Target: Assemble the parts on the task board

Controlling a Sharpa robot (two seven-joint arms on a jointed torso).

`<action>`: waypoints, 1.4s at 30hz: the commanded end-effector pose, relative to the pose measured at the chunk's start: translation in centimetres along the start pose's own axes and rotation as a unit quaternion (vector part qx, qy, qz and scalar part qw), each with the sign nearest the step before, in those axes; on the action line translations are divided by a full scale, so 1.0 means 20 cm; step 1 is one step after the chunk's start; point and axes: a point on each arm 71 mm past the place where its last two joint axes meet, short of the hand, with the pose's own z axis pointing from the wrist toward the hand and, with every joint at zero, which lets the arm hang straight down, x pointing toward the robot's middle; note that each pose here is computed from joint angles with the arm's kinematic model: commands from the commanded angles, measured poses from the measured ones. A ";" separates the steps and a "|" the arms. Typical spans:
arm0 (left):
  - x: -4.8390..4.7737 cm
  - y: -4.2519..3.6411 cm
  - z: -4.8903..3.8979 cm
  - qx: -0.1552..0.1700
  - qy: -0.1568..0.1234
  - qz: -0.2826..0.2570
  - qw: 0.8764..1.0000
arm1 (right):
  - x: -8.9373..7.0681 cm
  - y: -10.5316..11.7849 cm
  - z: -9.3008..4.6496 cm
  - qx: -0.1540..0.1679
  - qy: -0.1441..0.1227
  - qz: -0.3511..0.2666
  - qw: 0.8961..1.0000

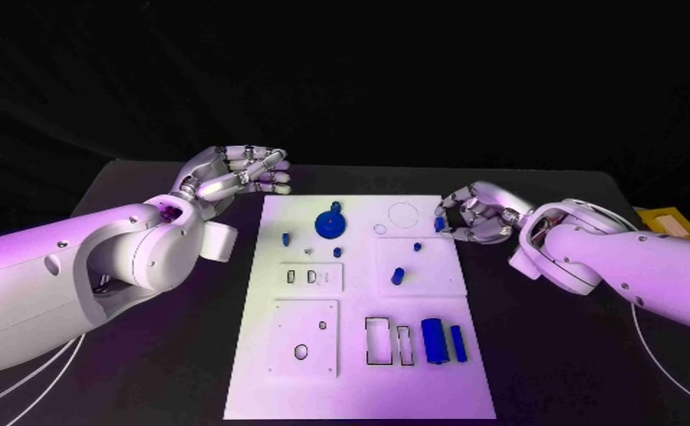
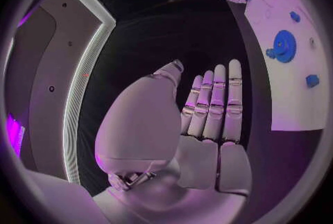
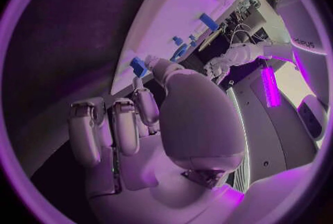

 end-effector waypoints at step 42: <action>0.003 -0.005 -0.009 -0.001 0.009 -0.005 1.000 | 0.03 0.04 0.04 -0.006 -0.035 -0.020 0.999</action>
